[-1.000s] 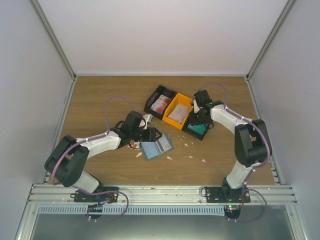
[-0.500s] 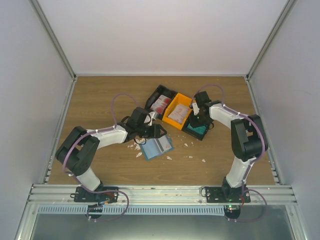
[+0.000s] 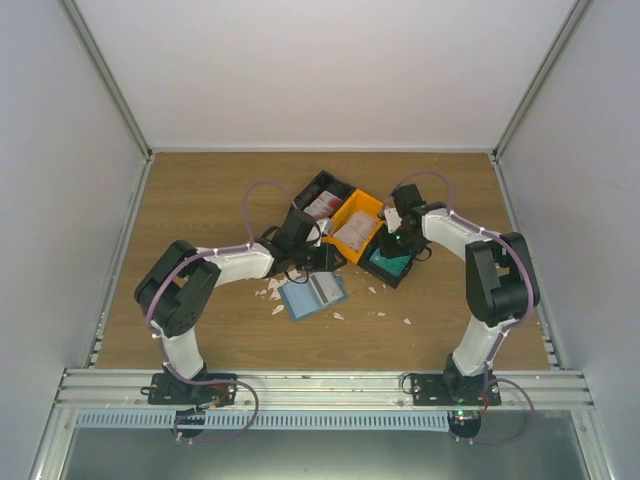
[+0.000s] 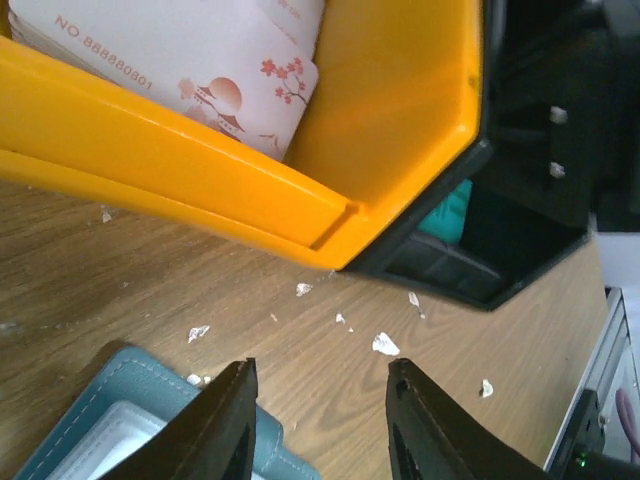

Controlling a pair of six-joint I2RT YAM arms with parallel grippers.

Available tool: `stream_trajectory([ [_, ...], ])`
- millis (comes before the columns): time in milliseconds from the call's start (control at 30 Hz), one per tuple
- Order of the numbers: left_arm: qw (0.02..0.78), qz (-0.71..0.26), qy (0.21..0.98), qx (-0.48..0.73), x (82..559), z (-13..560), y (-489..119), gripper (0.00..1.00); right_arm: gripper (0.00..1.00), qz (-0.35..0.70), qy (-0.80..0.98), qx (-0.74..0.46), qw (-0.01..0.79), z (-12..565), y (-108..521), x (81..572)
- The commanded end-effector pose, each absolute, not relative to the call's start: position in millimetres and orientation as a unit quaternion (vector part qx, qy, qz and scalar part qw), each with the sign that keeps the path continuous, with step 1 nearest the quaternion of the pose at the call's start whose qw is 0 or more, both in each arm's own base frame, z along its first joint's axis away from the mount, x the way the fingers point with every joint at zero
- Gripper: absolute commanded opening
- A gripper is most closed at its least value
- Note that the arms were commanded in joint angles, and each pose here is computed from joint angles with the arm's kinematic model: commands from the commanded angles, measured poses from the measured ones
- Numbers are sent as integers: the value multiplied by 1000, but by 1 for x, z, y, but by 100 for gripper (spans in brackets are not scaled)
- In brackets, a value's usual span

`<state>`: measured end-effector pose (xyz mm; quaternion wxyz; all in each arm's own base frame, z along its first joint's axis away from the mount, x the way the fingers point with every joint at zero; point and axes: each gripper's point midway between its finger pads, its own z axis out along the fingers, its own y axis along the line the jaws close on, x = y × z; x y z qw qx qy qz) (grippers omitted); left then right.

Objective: Put the credit cards into the card holder
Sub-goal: Pick up the credit card from the storage box.

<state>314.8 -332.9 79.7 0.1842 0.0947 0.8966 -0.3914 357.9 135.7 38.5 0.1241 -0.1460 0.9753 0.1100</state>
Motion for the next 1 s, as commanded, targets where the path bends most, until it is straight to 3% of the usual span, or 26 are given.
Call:
stream_trajectory([
  [0,199,-377,899,98,324,72,-346,36,19,151,970,-150,117,55,144,339],
  [233,186,-349,915,84,324,47,-349,26,18,189,962,-158,115,61,156,324],
  [467,187,-347,915,80,326,44,-350,26,21,110,975,-137,134,56,136,336],
  [600,191,-348,914,79,328,45,-351,25,29,70,980,-126,137,49,126,350],
  [800,189,-358,910,82,330,44,-357,25,34,73,981,-137,119,35,133,353],
  [967,190,-361,909,85,335,45,-362,25,32,83,981,-150,96,24,142,347],
])
